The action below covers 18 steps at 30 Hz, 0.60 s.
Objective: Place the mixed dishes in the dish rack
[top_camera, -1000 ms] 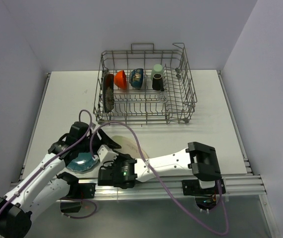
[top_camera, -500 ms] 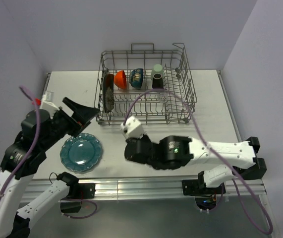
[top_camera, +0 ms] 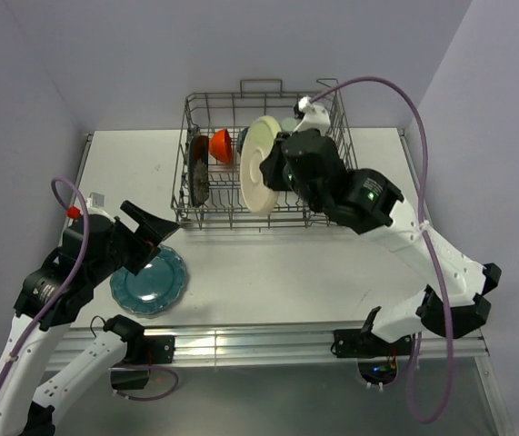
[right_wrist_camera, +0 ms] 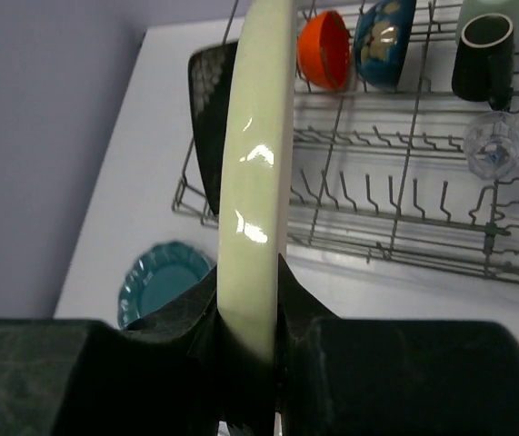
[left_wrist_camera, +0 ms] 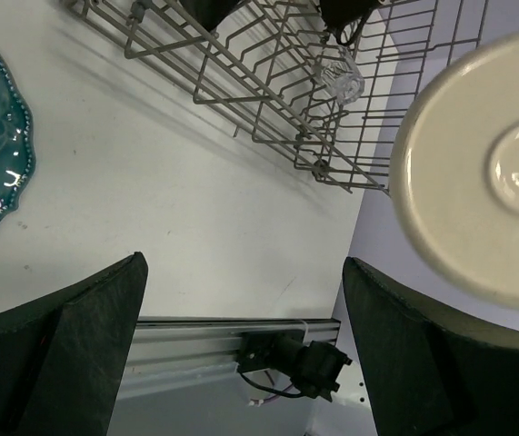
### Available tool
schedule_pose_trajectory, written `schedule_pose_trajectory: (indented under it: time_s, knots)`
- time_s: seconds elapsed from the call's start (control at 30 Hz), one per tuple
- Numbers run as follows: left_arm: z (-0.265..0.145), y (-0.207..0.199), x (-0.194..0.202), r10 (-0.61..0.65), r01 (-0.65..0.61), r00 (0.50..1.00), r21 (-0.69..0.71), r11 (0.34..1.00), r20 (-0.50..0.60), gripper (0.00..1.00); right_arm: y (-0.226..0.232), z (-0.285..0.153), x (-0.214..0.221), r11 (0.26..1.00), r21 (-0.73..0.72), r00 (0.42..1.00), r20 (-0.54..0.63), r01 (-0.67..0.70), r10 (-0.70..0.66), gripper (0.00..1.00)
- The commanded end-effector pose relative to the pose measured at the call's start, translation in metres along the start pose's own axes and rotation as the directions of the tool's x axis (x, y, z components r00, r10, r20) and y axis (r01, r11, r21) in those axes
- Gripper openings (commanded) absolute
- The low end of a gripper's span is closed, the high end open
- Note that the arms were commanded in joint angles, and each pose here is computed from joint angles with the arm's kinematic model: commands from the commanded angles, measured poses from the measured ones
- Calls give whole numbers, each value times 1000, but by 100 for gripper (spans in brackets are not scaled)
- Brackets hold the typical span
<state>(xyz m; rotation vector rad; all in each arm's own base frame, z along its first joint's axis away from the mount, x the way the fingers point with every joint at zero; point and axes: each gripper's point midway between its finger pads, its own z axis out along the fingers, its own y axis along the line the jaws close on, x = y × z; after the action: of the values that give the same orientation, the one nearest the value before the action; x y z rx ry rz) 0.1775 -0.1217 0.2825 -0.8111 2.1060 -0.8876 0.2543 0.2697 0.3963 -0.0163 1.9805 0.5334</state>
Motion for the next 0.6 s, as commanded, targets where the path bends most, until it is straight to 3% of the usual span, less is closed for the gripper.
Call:
schedule_pose_trajectory:
  time_s: [0.0,0.1,0.3,0.57]
  knots:
    - [-9,-4,-3,-2,2,1000,21,1000,14,95,34,8,-80,955,-145,942,180,-258,282,0]
    - [-12,-6,-5,13,-14,1000,19,1000,19,95,36,44,-88,932,-126,918,172,-340,358,0]
    - [-17,0,-4,43,-43,999,11,999,17,95,67,124,-70,940,-92,935,109,-328,337,0]
    - [-29,13,-5,78,-77,996,-9,997,41,95,60,160,-63,971,-17,959,156,-239,238,0]
